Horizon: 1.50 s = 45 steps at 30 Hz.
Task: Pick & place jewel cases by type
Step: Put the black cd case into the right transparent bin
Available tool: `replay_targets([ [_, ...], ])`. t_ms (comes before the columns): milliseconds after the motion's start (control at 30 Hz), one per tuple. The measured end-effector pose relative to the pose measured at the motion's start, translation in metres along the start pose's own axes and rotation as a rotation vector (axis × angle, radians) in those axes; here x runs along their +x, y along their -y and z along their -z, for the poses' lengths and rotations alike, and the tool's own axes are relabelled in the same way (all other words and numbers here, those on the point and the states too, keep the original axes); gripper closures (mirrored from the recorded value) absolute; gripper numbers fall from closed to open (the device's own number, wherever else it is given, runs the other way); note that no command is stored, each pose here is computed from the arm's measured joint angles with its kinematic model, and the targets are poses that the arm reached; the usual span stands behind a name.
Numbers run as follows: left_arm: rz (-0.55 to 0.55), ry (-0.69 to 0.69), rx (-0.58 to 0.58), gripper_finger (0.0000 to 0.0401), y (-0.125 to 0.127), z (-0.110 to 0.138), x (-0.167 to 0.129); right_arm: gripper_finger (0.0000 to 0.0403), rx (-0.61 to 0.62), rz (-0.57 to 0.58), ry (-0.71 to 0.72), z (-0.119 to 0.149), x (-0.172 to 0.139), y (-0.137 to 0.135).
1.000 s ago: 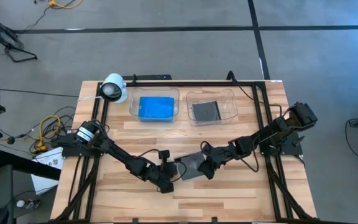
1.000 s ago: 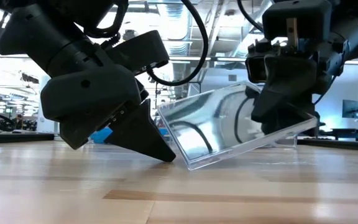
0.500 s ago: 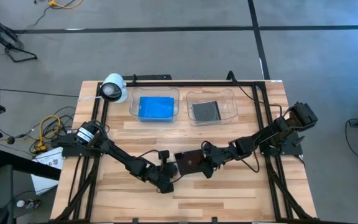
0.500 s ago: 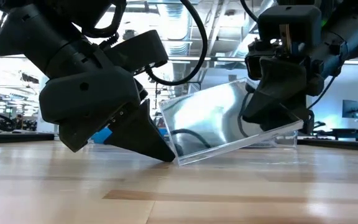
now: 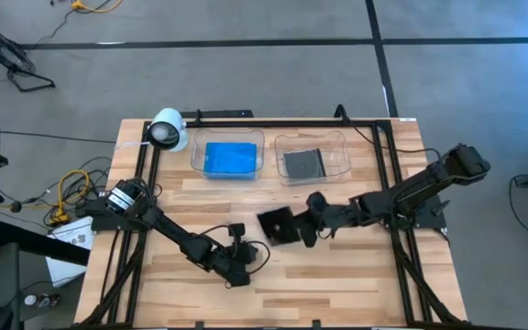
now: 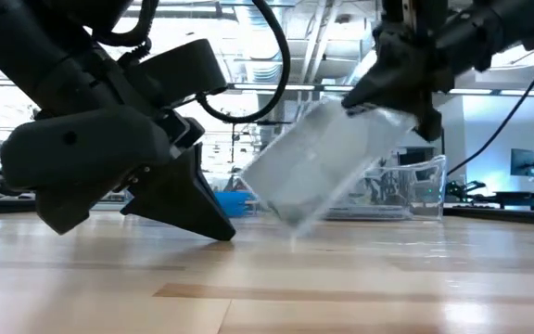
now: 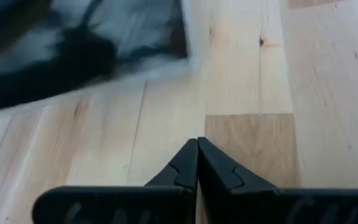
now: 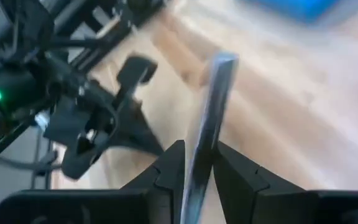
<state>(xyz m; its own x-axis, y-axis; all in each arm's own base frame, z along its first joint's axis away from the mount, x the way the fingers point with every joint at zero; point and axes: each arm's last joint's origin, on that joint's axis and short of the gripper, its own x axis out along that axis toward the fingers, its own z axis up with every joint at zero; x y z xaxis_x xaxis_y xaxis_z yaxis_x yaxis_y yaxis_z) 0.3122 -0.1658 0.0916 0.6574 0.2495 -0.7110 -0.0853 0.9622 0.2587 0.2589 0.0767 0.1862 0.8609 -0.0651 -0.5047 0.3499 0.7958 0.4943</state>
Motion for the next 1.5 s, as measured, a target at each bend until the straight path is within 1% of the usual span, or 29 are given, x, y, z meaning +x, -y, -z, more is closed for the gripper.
replay_targets([
  [133,-0.002,-0.005,0.004,0.0401,0.0,0.0,0.0,0.034,-0.022,0.009,0.049,-0.01,-0.009,0.001],
  [300,-0.004,-0.008,0.004,0.0401,0.0,0.0,0.0,0.0365,-0.003,0.016,0.021,-0.012,-0.008,0.005],
  [367,-0.01,-0.016,-0.016,0.0401,-0.003,0.0,0.001,0.0372,0.003,0.03,0.0,-0.009,-0.005,0.007],
  [467,-0.002,-0.031,-0.077,0.0401,-0.008,-0.001,0.005,0.0373,-0.012,0.059,-0.033,-0.006,-0.004,0.01],
  [567,0.043,-0.039,-0.145,0.0401,-0.012,-0.004,0.009,0.0354,0.011,0.135,-0.128,-0.001,-0.006,0.021],
  [667,0.052,-0.017,-0.172,0.0401,-0.011,-0.006,0.009,0.0322,0.066,0.185,-0.226,0.004,-0.007,0.03],
  [767,0.061,-0.007,-0.184,0.0401,-0.011,-0.007,0.01,0.0286,0.096,0.174,-0.279,0.012,-0.006,0.032],
  [867,0.052,0.008,-0.19,0.0401,-0.011,-0.008,0.01,0.0253,0.096,0.185,-0.313,0.018,-0.003,0.034],
  [967,0.033,0.021,-0.194,0.0401,-0.011,-0.009,0.01,0.0226,0.094,0.204,-0.373,0.026,0.005,0.038],
  [1100,0.014,0.021,-0.19,0.0401,-0.011,-0.006,0.01,0.0196,0.126,0.226,-0.456,0.037,0.018,0.045],
  [1300,0.022,0.007,-0.217,0.0401,-0.016,0.005,0.012,0.0165,0.132,0.168,-0.447,0.036,0.03,0.046],
  [1500,0.044,0.028,-0.244,0.0401,-0.021,0.012,0.015,0.0163,0.164,0.135,-0.482,0.032,0.032,0.05],
])
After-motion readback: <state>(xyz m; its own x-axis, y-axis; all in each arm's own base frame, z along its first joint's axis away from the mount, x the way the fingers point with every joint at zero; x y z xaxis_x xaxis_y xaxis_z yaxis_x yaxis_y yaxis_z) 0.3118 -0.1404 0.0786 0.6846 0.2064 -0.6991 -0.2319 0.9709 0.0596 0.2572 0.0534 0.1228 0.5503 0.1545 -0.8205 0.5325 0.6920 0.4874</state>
